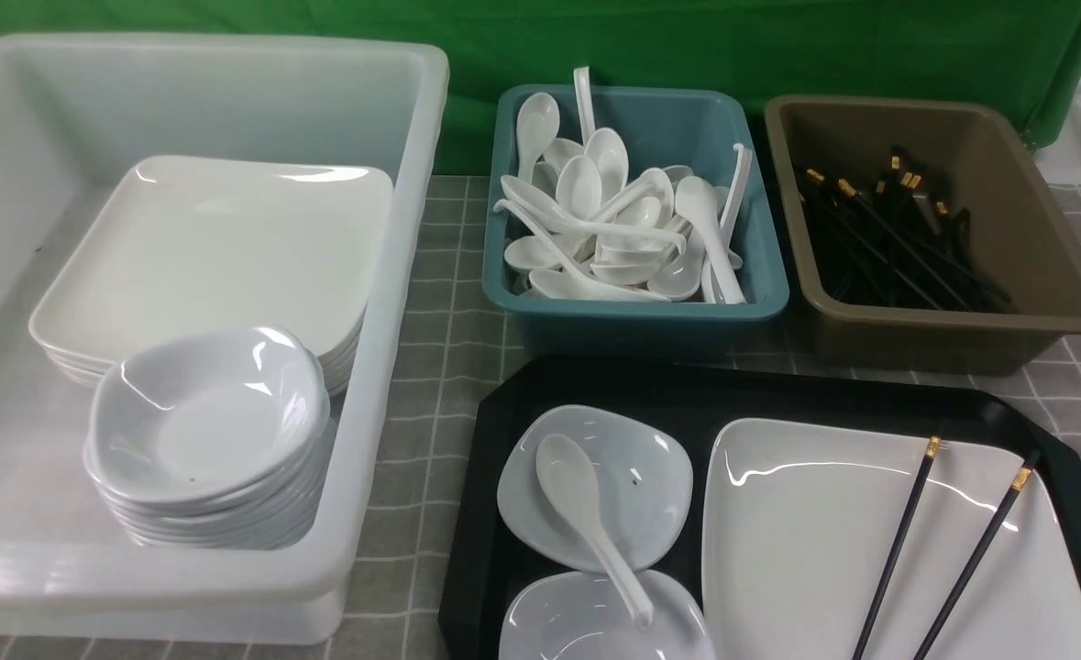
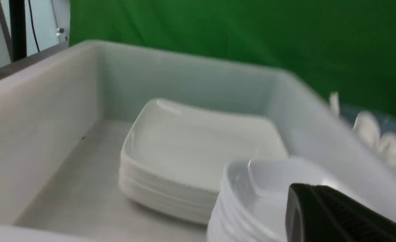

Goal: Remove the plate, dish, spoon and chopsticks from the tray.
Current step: Use the right arm to grab a pair of chopsticks from the plate

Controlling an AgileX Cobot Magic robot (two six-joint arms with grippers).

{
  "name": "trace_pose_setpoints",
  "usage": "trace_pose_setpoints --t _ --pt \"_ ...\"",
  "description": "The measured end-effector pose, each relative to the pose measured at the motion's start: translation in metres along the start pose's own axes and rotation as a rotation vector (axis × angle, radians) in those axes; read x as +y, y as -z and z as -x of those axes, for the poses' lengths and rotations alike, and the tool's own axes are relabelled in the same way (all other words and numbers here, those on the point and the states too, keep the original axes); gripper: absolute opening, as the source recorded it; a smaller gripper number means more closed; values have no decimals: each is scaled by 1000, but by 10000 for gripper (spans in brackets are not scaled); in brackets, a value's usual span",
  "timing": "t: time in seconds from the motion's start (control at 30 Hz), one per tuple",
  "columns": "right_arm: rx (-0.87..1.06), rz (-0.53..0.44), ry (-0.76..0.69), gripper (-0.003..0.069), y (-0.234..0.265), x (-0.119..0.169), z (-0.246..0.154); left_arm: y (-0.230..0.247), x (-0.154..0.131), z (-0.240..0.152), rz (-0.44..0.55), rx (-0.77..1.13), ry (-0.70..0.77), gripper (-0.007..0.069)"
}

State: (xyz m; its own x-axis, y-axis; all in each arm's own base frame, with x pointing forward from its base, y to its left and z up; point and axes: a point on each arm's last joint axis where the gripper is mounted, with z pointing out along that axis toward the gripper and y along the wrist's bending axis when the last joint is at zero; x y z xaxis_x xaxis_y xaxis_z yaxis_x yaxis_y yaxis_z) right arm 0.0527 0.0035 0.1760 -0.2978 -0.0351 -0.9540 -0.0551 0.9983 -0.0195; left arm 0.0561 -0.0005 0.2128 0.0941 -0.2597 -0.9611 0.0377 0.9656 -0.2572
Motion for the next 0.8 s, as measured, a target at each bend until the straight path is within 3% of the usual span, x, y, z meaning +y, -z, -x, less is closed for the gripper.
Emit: trace_pose_setpoints --t 0.2,0.3,0.33,0.43,0.53,0.63,0.8 --pt "-37 -3 -2 240 0 0 3 3 1 23 -12 -260 138 20" --pt "-83 12 -115 240 0 1 8 7 1 34 -37 -378 240 20" --pt "-145 38 -291 240 1 1 13 10 1 42 -74 -481 328 20" --pt "-291 103 -712 240 4 0 27 17 -5 58 -165 -583 416 20" --pt "-404 130 -842 239 8 -4 36 17 -21 92 -217 -533 415 20" --pt "-469 139 -871 237 10 -6 41 11 -33 123 -199 -410 362 20" --pt "-504 152 -878 218 13 -7 47 -28 -45 168 -4 -22 227 20"
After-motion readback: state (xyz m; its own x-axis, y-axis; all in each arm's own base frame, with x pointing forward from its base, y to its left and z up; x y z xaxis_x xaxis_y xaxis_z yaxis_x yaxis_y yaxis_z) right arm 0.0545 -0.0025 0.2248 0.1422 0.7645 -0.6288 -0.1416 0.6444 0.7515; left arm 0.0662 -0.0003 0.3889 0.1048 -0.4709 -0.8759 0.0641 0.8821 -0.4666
